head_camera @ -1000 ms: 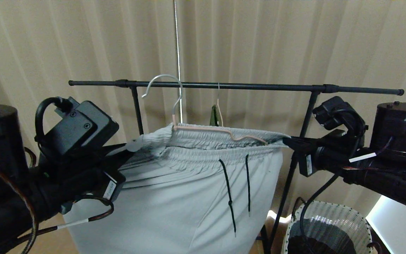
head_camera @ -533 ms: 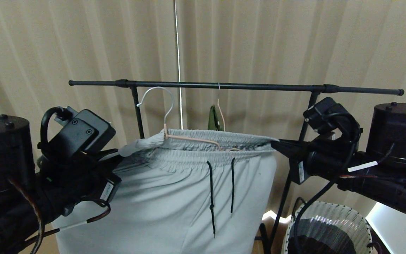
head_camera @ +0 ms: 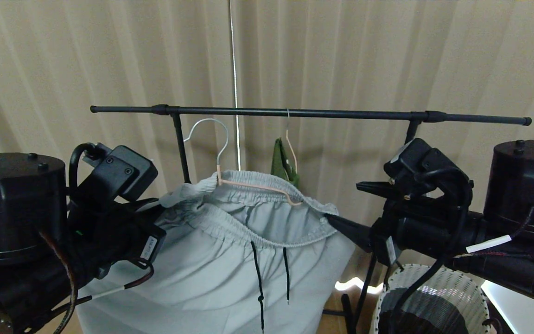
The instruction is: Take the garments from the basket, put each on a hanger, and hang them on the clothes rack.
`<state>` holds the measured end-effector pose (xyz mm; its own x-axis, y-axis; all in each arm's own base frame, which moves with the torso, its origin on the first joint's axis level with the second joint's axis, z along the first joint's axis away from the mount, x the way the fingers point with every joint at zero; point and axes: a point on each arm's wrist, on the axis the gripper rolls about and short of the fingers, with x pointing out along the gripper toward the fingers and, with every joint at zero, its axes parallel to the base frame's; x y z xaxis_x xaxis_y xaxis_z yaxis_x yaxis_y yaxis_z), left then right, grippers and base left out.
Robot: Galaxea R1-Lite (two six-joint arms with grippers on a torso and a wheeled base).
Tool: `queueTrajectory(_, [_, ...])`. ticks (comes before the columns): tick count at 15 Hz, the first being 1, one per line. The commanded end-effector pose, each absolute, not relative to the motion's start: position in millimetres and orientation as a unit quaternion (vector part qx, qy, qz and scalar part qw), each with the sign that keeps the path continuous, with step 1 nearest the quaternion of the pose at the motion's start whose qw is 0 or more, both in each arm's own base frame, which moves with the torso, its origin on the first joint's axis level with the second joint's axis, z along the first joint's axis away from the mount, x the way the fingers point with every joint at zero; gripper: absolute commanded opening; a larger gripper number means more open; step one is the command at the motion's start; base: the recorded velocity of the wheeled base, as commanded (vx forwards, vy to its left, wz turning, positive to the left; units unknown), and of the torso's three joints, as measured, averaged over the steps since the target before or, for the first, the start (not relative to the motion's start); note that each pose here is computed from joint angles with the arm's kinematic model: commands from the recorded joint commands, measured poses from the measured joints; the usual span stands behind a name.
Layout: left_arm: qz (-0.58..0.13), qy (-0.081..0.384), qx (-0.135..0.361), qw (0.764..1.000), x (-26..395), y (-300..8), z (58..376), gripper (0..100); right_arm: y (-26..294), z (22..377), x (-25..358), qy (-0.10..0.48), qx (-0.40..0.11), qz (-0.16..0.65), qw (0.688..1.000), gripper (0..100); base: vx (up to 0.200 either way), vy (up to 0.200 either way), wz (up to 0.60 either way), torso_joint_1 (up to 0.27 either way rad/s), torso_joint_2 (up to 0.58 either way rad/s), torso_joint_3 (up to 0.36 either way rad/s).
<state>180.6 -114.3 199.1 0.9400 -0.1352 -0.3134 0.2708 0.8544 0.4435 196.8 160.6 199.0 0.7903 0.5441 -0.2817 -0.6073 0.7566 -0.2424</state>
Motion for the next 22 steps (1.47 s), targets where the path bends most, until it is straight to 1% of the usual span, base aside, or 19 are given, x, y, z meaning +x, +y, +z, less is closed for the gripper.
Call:
queueTrajectory(1, [-0.107,0.137,0.247,0.953,181.8,-115.5,198.9,0,153.1,199.6,201.8,0.085,-0.204,0.297,0.929,100,0.0,0.0,0.0,0.0,0.0,0.0])
queueTrajectory(2, [-0.109,0.136,0.247,0.953,181.8,-115.9,199.4,0,150.2,199.5,205.0,0.081,-0.22,0.291,0.928,100,0.0,0.0,0.0,0.0,0.0,0.0])
queueTrajectory(4, [-0.111,0.133,0.246,0.954,181.4,-117.3,200.6,0,150.8,202.6,204.9,0.072,-0.226,0.295,0.926,100,0.0,0.0,0.0,0.0,0.0,0.0])
queueTrajectory(7, [-0.149,0.123,0.235,0.953,171.2,-132.4,201.9,0,163.0,207.6,208.4,0.052,-0.249,0.309,0.917,100,0.0,0.0,0.0,0.0,0.0,0.0])
queueTrajectory(10, [-0.179,0.119,0.239,0.947,164.3,-144.6,200.5,0,182.2,206.5,208.7,0.047,-0.253,0.334,0.907,100,0.0,0.0,0.0,0.0,0.0,0.0])
queueTrajectory(11, [-0.181,0.119,0.238,0.947,164.4,-145.6,200.0,0,184.0,206.0,208.1,0.047,-0.254,0.337,0.906,100,0.0,0.0,0.0,0.0,0.0,0.0])
queueTrajectory(12, [-0.186,0.107,0.232,0.949,165.7,-151.2,201.4,0,191.1,203.1,209.7,0.049,-0.256,0.343,0.902,100,0.0,0.0,0.0,0.0,0.0,0.0])
queueTrajectory(15, [-0.201,0.093,0.228,0.948,162.1,-158.0,202.4,0,196.5,199.5,215.6,0.054,-0.258,0.342,0.902,100,0.0,0.0,0.0,0.0,0.0,0.0])
queueTrajectory(18, [-0.205,0.09,0.228,0.948,159.6,-158.3,203.0,0,196.9,198.2,215.9,0.056,-0.258,0.343,0.901,100,0.0,0.0,0.0,0.0,0.0,0.0])
queueTrajectory(19, [-0.206,0.09,0.228,0.947,159.3,-158.0,203.0,0,196.8,198.2,215.9,0.056,-0.259,0.342,0.901,0,0.0,0.0,0.0,0.0,0.0,0.0])
queueTrajectory(22, [-0.206,0.09,0.228,0.947,156.8,-155.4,202.3,0,196.8,198.2,215.9,0.057,-0.259,0.342,0.901,0,0.0,0.0,0.0,0.0,0.0,0.0])
